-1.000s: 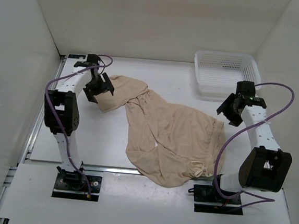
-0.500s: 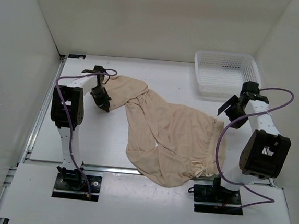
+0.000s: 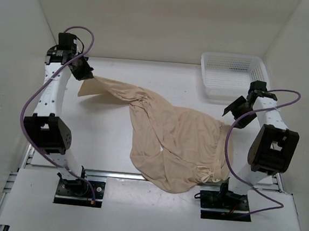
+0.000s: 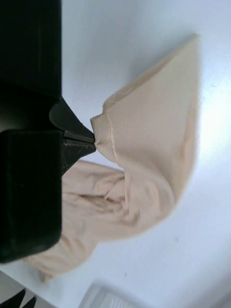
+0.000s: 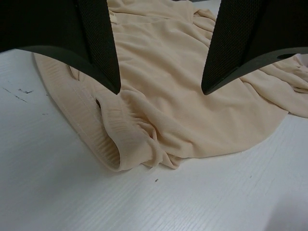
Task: Fold and stack the trousers
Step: Flatten the trousers out
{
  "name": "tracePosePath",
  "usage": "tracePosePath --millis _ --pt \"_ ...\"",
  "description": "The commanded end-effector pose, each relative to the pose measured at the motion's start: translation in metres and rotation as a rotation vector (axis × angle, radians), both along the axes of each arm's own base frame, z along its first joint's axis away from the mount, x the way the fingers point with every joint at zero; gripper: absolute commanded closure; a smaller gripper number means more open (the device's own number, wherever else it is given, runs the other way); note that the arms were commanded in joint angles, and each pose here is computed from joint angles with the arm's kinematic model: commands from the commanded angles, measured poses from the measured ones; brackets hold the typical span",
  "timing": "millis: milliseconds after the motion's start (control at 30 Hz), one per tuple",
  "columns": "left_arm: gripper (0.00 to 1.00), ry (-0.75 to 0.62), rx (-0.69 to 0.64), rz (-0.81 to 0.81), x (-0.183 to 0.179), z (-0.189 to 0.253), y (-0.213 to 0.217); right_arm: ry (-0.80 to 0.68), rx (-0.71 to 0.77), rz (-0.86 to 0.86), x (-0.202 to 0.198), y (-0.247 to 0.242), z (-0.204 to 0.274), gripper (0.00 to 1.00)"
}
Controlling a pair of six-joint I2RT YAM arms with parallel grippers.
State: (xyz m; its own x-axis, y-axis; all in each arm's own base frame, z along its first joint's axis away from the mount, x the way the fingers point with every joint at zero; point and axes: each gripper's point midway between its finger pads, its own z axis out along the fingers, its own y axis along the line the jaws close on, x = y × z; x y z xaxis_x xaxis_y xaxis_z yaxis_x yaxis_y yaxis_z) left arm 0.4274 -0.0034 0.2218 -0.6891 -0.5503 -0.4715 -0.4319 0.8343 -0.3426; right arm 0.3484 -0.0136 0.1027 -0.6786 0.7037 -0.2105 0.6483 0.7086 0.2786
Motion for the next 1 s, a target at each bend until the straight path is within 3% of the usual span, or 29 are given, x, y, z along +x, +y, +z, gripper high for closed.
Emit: tracePosePath --millis 0,133,500,633,700,767,800,867,900,967 --pt "0.9 -0.079 -0.015 -0.037 -0.019 0.045 -0.003 0.024 0.057 -0.011 0.005 0.006 0.001 0.27" --pt "0.9 -0.103 -0.03 -0.04 -0.024 0.061 -0.003 0.049 0.069 -0.038 0.007 0.007 -0.012 0.34" --pt "0.9 -0.054 -0.013 -0.014 -0.027 0.052 0.008 0.146 0.072 -0.044 0.022 0.002 -0.056 0.25" --pt "0.9 -0.043 -0.005 0.002 -0.023 0.047 0.014 0.185 0.093 -0.068 0.029 0.003 -0.072 0.25" --pt "0.9 -0.043 0.001 -0.007 -0.021 0.047 0.015 0.195 0.067 -0.111 0.031 -0.002 -0.076 0.29" --pt "0.9 -0.042 0.001 -0.007 -0.019 0.048 0.015 0.184 0.047 -0.149 0.037 -0.011 -0.08 0.37" --pt "0.9 -0.042 0.006 -0.014 -0.019 0.048 0.016 0.198 0.051 -0.159 0.036 -0.01 -0.085 0.55" --pt "0.9 -0.051 0.008 -0.014 -0.018 0.051 0.016 0.182 0.028 -0.165 0.044 -0.016 -0.083 0.78" --pt "0.9 -0.051 0.008 -0.014 -0.018 0.051 0.016 0.186 0.017 -0.168 0.044 -0.018 -0.079 0.99" --pt "0.9 -0.083 0.032 -0.005 -0.016 0.062 0.023 0.147 0.002 -0.161 0.047 -0.02 -0.064 1.0"
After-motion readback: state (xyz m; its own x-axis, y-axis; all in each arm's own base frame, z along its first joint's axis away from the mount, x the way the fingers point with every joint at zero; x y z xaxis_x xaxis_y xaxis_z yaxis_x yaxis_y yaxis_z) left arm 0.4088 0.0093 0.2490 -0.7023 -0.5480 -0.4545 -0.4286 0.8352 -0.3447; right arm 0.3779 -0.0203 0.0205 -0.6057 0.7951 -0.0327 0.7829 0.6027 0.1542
